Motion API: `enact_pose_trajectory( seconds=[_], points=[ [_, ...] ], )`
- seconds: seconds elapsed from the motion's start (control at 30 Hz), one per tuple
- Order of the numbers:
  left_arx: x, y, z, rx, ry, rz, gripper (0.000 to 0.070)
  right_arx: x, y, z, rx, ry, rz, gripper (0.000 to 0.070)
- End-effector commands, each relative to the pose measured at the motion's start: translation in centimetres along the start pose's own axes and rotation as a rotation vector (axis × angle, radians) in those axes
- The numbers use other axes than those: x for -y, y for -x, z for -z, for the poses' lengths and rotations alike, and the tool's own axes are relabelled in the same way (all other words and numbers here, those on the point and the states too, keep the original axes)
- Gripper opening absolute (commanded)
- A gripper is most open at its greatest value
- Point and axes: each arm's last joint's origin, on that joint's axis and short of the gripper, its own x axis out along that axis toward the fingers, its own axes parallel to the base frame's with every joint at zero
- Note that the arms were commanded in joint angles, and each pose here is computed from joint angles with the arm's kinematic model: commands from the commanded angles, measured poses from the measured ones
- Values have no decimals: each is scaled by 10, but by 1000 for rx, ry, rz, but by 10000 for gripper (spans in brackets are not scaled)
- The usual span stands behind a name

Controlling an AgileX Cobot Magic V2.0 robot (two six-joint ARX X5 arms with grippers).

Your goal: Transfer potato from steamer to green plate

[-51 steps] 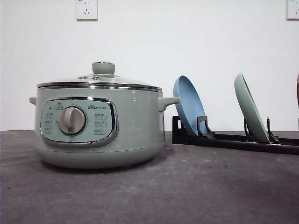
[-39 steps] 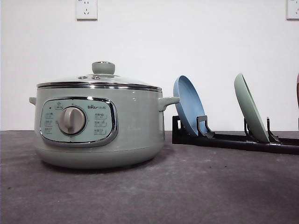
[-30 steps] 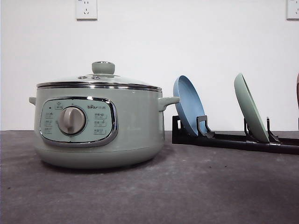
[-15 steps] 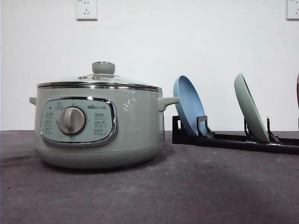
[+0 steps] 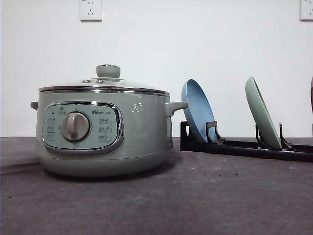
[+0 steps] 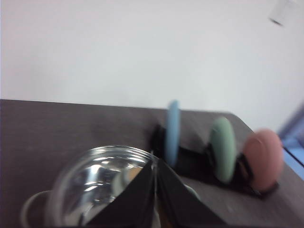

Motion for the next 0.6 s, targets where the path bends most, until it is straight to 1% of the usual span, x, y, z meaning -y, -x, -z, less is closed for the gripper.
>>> enact_pose_trajectory(
  seconds=[0.0,0.1,0.2,0.33,0.5,0.53,0.57],
  points=[
    [6,-2,-7,-21,-81,45,0,-5,-2,-7,-16,77,-49,4],
    [12,-7,-7,-88,-129,110,0,-11,-7,-8,-58,143,-107,4],
    [18,-9,-2,-132,-177,179,0,-16,-8,-6,-76,200,-139,4],
    [26,-10,3,-170,-205,229,0,-18,-6,-4,-88,198,-153,4],
    [29,-10,6,-195,-222,251,1,-17,-6,-2,-110,186,-162,5],
    [29,-10,6,-197,-227,251,6,-17,-6,-2,-113,185,-161,5],
    [29,-10,6,-196,-229,251,32,-17,-7,-2,-114,184,-161,6]
  ],
)
